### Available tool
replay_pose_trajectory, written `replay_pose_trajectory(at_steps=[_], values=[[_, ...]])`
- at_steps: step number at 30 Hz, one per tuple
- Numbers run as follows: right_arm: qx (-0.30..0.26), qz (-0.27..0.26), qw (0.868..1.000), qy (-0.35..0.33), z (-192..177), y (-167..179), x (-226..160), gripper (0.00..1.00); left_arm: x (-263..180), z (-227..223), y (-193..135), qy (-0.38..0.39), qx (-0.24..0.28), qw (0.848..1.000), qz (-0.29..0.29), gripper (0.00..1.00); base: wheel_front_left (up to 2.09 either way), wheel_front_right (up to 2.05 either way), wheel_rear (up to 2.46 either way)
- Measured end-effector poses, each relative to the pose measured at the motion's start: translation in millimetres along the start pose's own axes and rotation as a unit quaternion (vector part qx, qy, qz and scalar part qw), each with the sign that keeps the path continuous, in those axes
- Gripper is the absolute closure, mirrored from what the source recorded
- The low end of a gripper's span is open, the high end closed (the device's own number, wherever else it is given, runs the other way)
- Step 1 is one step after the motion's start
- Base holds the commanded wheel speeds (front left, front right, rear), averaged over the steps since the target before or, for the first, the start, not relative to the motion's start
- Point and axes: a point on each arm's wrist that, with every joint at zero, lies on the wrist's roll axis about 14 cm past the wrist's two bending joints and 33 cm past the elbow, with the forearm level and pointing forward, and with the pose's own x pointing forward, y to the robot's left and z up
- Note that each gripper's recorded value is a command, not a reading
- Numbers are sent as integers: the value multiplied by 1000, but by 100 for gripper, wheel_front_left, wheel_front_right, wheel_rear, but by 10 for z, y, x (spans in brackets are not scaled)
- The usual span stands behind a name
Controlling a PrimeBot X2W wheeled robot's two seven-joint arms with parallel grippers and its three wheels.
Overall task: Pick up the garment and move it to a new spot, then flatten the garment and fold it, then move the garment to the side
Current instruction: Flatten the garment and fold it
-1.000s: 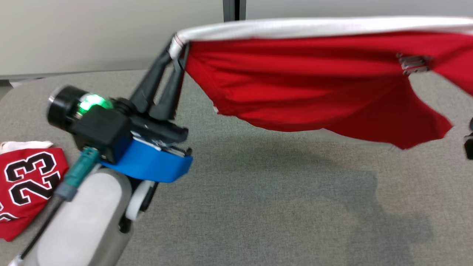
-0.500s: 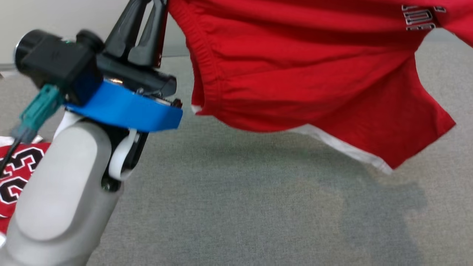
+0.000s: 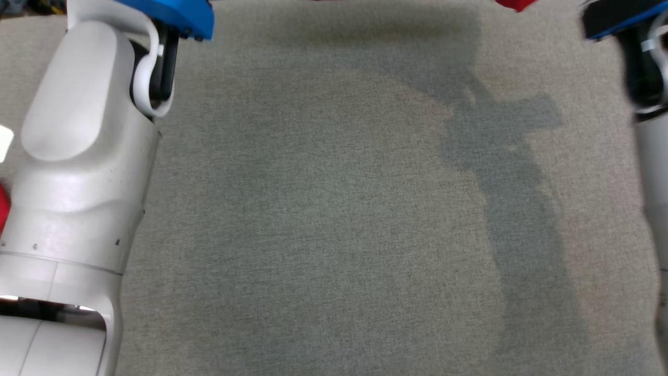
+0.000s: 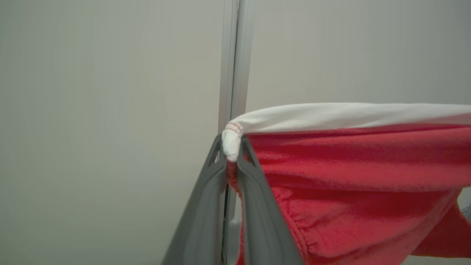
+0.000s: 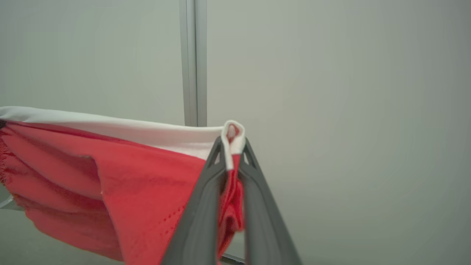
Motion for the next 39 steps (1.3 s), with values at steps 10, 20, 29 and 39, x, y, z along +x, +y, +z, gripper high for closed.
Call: replay_pose_trajectory(at_steps=[10,20,29,39], values=[[80,14,977,198,-1800,537,-727,100,-738,-1466,203,169,-65,980,85,100,0,0,0],[151,-1,968,200,-1867,714,-1468,100,-1394,-1475,10,162,-35,984,67,100,0,0,0],[142,-15,976,163,-1401,752,-2146,100,-2045,-1073,-245,128,-35,989,61,100,0,0,0],[134,-46,977,157,-1096,702,-2713,100,-2557,-835,-535,118,-54,990,56,100,0,0,0]])
